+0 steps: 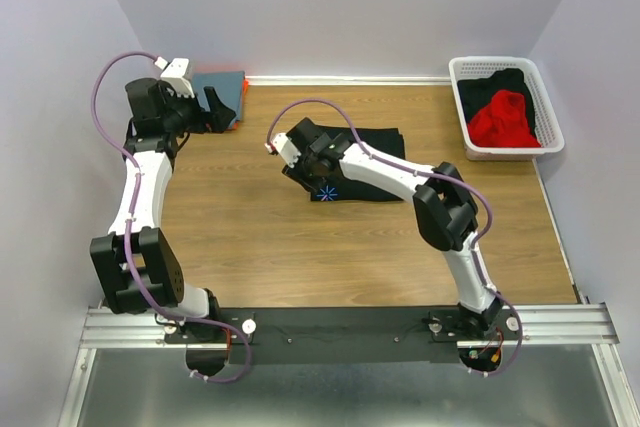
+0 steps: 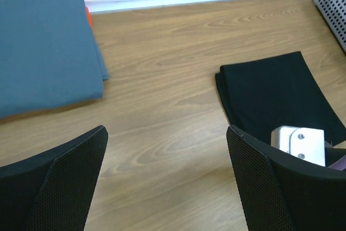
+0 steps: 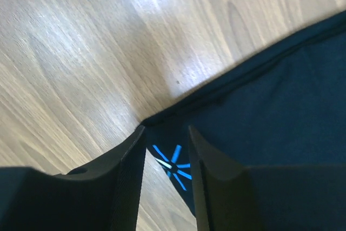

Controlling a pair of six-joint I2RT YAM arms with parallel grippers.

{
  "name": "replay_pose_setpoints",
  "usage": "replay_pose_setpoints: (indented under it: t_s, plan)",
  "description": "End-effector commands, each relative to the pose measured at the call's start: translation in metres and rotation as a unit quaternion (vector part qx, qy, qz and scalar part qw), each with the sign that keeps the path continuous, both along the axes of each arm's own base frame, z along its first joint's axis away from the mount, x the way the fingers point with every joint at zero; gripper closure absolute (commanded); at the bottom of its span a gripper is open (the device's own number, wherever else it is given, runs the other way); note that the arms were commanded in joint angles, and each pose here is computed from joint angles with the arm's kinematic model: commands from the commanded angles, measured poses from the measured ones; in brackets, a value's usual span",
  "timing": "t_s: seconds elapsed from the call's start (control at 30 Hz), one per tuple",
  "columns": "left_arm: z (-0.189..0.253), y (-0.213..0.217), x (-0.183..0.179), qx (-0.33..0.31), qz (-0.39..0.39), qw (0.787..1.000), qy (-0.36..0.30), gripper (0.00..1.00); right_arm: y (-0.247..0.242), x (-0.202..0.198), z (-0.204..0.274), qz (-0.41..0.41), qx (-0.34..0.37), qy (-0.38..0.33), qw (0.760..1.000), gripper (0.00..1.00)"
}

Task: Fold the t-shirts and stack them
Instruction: Neatly place the folded tshirt to the corner

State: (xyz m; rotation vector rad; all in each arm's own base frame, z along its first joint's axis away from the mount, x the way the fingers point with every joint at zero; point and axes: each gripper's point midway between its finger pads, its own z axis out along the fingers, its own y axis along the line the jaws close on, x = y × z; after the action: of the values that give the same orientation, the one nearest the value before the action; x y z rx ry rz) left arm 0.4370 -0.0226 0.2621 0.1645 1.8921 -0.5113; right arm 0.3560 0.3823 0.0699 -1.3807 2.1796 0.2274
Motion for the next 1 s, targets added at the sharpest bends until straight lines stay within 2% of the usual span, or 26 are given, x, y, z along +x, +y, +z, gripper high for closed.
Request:
replay_pose_setpoints:
  t_s: [0.0, 0.53, 0.97]
  plan:
    - [-0.009, 0.003, -0.002, 0.007, 0.008, 1.0, 0.009, 0.02, -0.005, 0.001, -0.016, -0.015, -0.035, -0.006, 0.999, 0.57]
    - [-0.036, 0.001, 0.0, -0.005, 0.004, 0.999, 0.036, 0.02, -0.007, -0.022, -0.037, -0.016, -0.043, 0.044, 0.998, 0.53]
    - [-0.047, -0.001, -0.001, -0.013, 0.001, 0.999, 0.048, 0.02, 0.0, -0.031, -0.001, -0.015, -0.017, 0.024, 0.999, 0.55]
